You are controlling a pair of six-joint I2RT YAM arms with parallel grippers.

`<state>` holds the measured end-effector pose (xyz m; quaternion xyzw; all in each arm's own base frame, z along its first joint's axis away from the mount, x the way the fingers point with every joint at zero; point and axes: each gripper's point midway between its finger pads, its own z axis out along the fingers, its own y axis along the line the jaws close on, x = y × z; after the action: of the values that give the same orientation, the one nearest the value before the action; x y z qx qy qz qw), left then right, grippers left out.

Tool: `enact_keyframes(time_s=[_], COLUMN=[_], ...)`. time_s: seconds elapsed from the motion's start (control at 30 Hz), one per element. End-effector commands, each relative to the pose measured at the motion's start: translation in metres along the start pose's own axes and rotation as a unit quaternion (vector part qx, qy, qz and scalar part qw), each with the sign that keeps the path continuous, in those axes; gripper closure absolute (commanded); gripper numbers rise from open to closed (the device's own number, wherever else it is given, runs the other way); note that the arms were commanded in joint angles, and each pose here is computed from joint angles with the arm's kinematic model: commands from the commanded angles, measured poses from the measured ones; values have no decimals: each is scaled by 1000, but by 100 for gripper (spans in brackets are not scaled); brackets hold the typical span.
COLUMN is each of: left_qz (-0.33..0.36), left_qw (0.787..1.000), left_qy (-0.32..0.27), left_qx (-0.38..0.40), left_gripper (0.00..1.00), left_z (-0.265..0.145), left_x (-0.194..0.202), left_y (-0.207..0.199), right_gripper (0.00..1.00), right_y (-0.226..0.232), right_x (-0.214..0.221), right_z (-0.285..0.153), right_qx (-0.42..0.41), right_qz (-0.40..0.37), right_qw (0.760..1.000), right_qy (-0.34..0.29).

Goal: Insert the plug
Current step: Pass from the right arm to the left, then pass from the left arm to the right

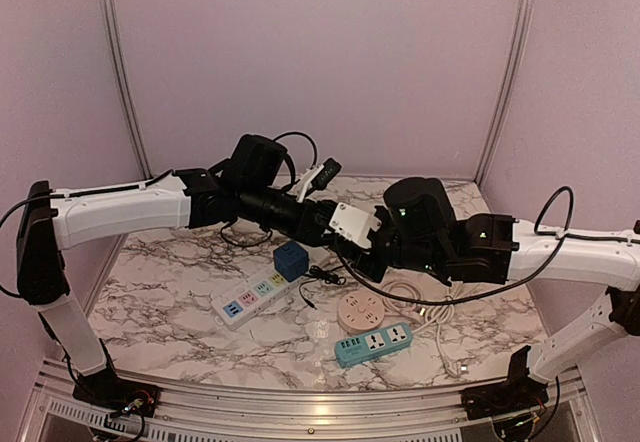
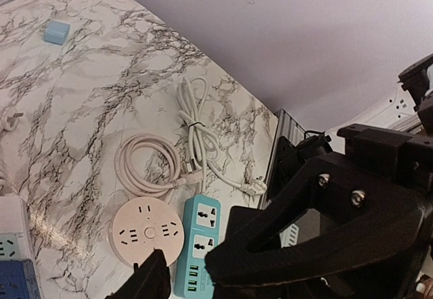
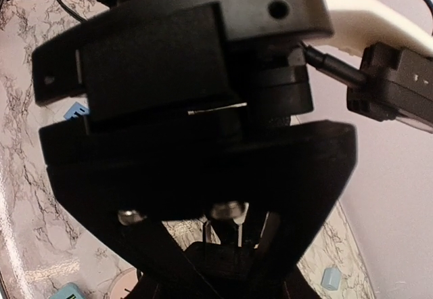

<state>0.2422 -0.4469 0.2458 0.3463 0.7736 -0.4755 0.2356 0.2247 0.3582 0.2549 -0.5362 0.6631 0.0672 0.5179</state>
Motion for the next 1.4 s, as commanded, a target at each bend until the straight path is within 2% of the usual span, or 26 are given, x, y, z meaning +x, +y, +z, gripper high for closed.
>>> enact_keyframes(time_s=[0.0, 0.17, 0.27, 0.3, 0.47, 0.53, 0.57, 0.77, 0.97, 1.1, 1.2, 1.3, 1.37], left_qz=[2, -3, -3, -1, 7, 7, 8, 5, -13, -39, -56, -82, -96], left_qw=[1000, 1000, 1000, 1000, 999, 999, 999, 997, 990, 984, 977, 969, 964], left_qy=[11, 10, 6, 3, -21, -27, -29, -59, -86, -98, -111, -126, -134], left_qx=[13, 21, 25, 26, 30, 31, 30, 49, 112, 145, 172, 195, 211], left_gripper=[54, 82, 95, 100, 100, 100, 100, 100, 100, 100, 100, 100, 100], left_z=[5, 8, 8, 7, -2, -8, -11, -40, -57, -64, -71, -79, -83], left_x=[4, 4, 2, 1, -5, -5, -5, -5, -1, 4, 7, 8, 8], left_y=[-4, -4, -6, -6, -12, -13, -14, -24, -45, -53, -59, -61, -62], right_gripper=[74, 73, 66, 59, 27, 7, 2, 1, 3, 6, 8, 15, 17], right_y=[-16, -18, -18, -17, -15, -11, -6, 14, 8, 10, 4, 7, 11], right_x=[-26, -20, -17, -17, -21, -24, -25, -18, -8, -13, -26, -32, -35], right_z=[-8, -3, -2, -2, -15, -24, -30, -60, -61, -65, -71, -71, -70], right_qx=[30, 45, 48, 46, 33, 15, -1, -54, 0, 31, 58, 66, 73], right_qz=[4, 0, 2, 3, 12, 11, 5, -46, -123, -194, -200, -220, -238], right_qw=[999, 999, 999, 999, 999, 999, 998, 992, 984, 964, 953, 943, 933], right_qy=[-30, -15, -11, -13, -34, -50, -61, -107, -132, -180, -218, -242, -260])
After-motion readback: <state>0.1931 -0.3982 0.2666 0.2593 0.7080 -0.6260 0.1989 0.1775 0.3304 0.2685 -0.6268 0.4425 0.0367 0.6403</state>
